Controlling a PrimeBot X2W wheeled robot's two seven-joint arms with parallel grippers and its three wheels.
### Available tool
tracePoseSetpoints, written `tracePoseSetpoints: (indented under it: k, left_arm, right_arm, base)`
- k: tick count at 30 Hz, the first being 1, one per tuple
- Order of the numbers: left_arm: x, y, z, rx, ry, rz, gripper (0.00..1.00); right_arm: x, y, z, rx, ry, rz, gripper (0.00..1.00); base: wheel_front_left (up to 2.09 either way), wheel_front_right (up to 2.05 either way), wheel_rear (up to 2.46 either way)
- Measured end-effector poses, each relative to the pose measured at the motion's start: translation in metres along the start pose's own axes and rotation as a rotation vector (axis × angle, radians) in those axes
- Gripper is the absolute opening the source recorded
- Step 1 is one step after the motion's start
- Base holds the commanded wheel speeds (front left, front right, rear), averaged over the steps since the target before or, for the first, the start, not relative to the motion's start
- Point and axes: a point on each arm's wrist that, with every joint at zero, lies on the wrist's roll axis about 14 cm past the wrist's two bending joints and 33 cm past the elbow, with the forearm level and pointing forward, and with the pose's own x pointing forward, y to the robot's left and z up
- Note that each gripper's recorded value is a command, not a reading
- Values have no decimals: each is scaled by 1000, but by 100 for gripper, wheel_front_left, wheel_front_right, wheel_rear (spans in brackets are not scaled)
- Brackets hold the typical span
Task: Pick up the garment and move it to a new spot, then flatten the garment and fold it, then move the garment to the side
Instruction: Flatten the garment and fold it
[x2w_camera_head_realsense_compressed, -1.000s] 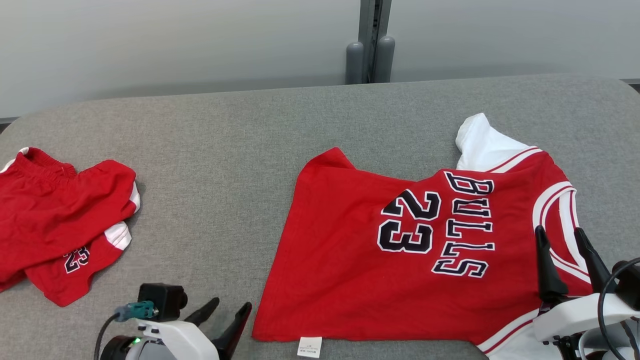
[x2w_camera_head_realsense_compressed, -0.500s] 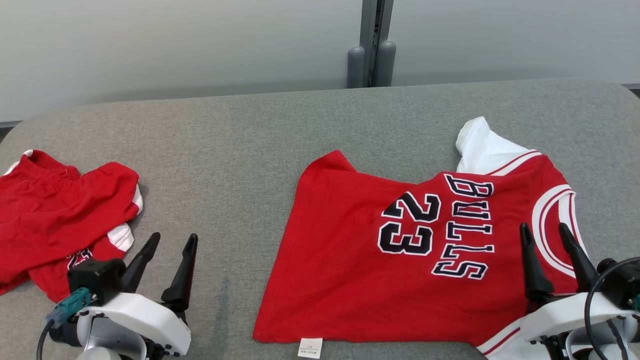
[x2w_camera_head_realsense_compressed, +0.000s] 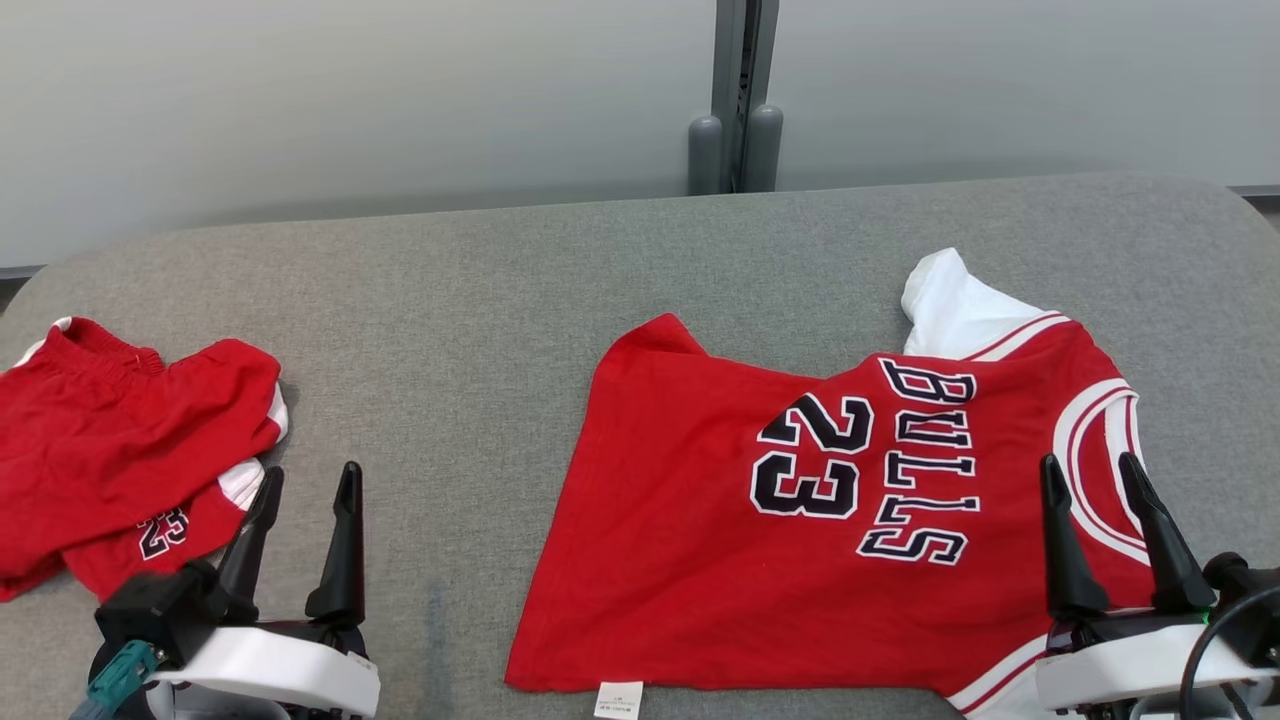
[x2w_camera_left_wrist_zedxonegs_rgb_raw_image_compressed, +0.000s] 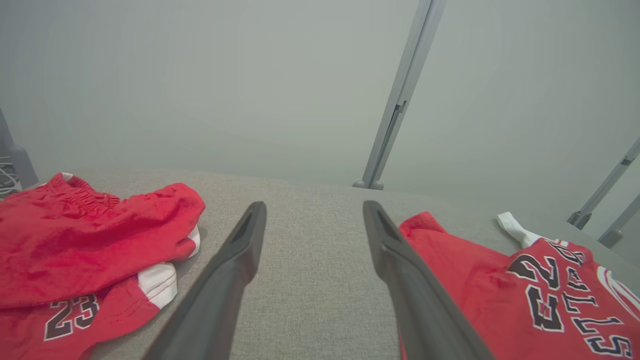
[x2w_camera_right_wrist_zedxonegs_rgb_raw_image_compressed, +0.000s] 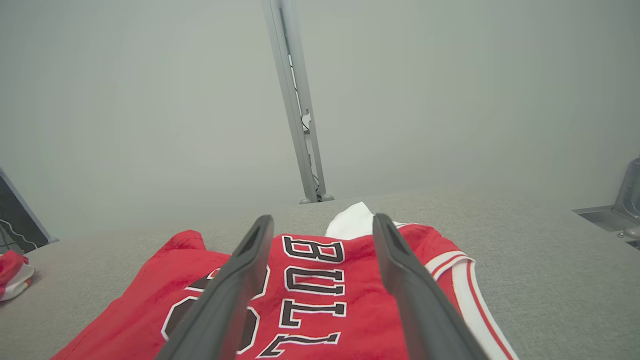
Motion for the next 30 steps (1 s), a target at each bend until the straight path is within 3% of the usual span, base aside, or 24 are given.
tracePoseSetpoints:
  k: [11, 30]
  left_arm:
    - [0, -2, 6, 0, -56, -9, 100]
    - [6, -1, -5, -9, -50, -14, 100]
  right_arm:
    - [4, 8, 28, -11, -104, 26, 100]
    - [11, 14, 18, -9, -76, 47, 100]
  base:
    - [0, 0, 0]
    - [0, 0, 0]
